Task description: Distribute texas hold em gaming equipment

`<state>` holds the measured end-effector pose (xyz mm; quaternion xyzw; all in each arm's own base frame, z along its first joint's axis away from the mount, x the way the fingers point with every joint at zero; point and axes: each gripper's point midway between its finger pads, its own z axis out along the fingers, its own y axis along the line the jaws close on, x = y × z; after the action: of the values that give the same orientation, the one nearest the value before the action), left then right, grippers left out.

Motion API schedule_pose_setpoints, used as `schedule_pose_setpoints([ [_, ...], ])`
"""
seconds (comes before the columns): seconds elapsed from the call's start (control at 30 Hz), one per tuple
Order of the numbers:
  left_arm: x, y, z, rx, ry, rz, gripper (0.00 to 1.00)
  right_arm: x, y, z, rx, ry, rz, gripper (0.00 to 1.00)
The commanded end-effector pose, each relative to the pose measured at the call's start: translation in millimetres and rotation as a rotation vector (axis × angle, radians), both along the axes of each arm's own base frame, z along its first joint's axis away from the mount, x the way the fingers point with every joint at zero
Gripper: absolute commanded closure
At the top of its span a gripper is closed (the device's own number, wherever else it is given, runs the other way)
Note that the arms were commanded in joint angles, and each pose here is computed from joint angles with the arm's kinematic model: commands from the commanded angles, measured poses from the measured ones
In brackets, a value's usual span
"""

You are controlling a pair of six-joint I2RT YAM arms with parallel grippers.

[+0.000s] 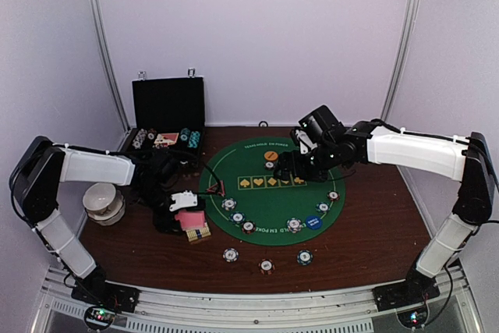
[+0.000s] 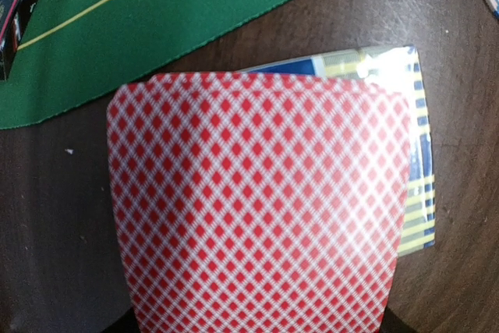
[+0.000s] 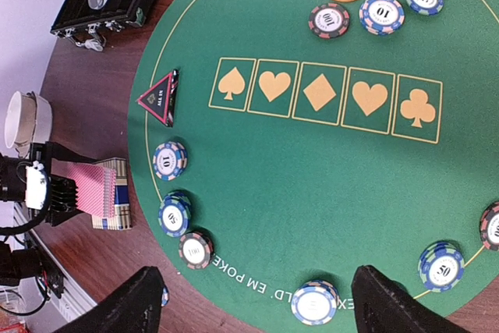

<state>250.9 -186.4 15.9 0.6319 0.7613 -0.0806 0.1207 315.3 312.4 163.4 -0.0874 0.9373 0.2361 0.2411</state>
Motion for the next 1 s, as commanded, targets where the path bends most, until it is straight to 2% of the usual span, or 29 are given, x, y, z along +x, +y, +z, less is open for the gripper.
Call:
schedule_pose_setpoints([
  [0.0,0,-2,8,-0.014,-0.029,-0.024,0.68,-4,3,15,0.047,-0.022,0.008,0.13],
  [0.13,4,-2,13,-0.012,-0.045,-0.012,0.82,-4,5,17,0.062,-0.020,0.010,0.13],
  [0.23,8,-3,21,-0.013,-0.061,0.003,0.99,-4,7,18,0.079,-0.020,0.011,0.14],
  [0.27,10,-3,25,-0.013,-0.066,0.011,1.00,-4,8,19,0.084,-0.018,0.012,0.14],
  [0.53,10,-10,59,-0.053,-0.050,0.025,1.00,-6,28,25,0.199,0.015,0.036,0.15],
  [0.83,13,-29,111,-0.147,-0.023,0.034,1.00,-12,80,43,0.471,0.138,0.125,0.10],
  [0.97,21,-40,137,-0.200,-0.036,0.046,1.00,-13,98,46,0.539,0.167,0.159,0.09],
])
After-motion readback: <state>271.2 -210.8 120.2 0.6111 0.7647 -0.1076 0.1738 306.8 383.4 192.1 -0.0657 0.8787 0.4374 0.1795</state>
